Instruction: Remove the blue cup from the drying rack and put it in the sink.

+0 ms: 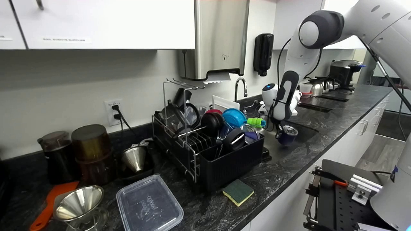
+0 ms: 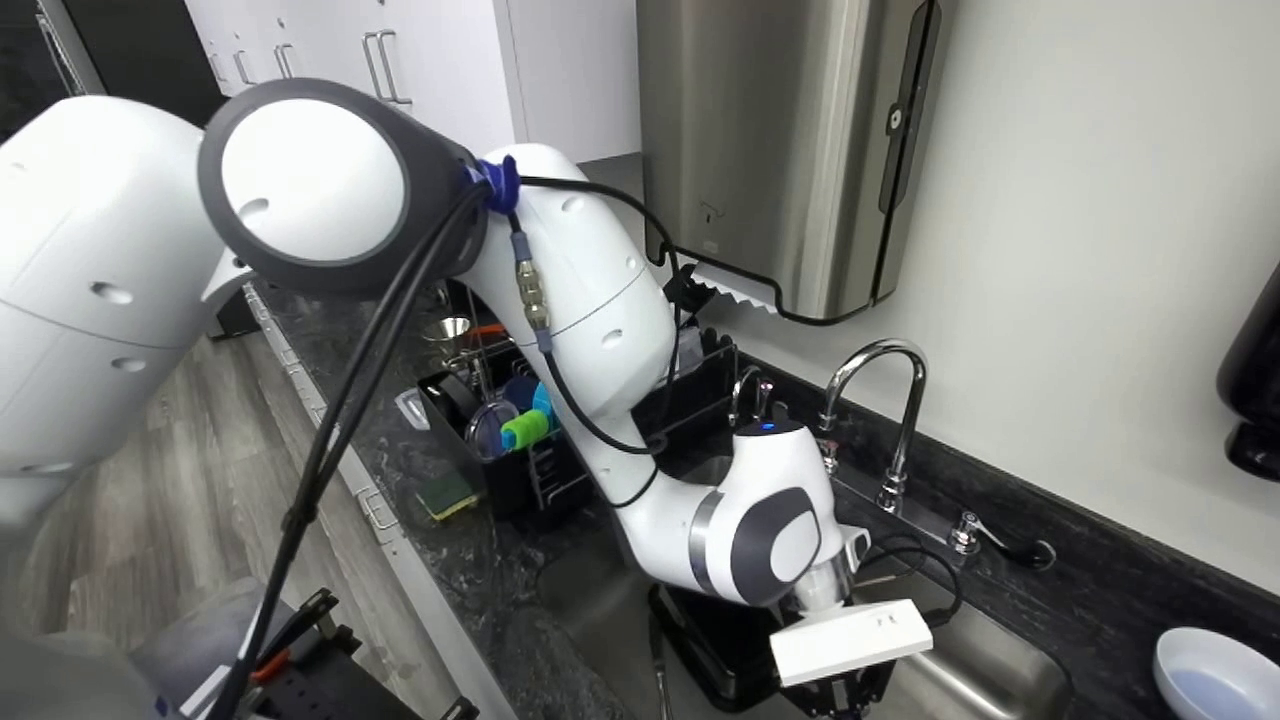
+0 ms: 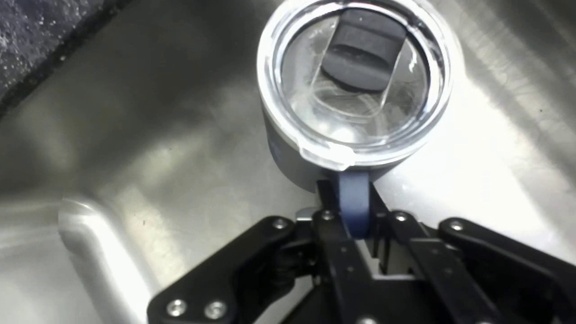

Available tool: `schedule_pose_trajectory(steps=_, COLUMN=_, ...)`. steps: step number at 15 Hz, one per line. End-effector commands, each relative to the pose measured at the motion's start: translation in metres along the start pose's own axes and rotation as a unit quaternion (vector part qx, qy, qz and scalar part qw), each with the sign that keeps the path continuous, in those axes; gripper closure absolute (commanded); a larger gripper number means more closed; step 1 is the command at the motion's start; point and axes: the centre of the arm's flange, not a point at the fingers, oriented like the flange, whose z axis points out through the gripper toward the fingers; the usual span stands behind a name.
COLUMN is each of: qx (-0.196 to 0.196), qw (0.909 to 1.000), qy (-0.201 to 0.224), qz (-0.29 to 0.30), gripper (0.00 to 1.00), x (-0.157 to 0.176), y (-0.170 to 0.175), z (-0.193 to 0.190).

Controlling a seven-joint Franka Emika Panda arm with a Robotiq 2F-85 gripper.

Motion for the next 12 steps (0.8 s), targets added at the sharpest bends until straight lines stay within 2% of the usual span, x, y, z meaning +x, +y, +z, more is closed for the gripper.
schedule_pose_trajectory(steps=1, qx=-0.042, qw=0.9976, qy=-0.035, qz=-0.043, gripper=0.96, x=0.003, y=-0.018, z=0.01)
schedule_pose_trajectory(steps=4, qx=-0.053, qw=0.9943, qy=-0.053, qz=-0.075, gripper=0.96, x=0.006, y=-0.031, z=0.019)
schedule_pose_trajectory(steps=12, qx=-0.063, qw=0.9875, qy=-0.07, qz=-0.127, gripper=0.96, x=0.017, y=-0.051, z=0.018)
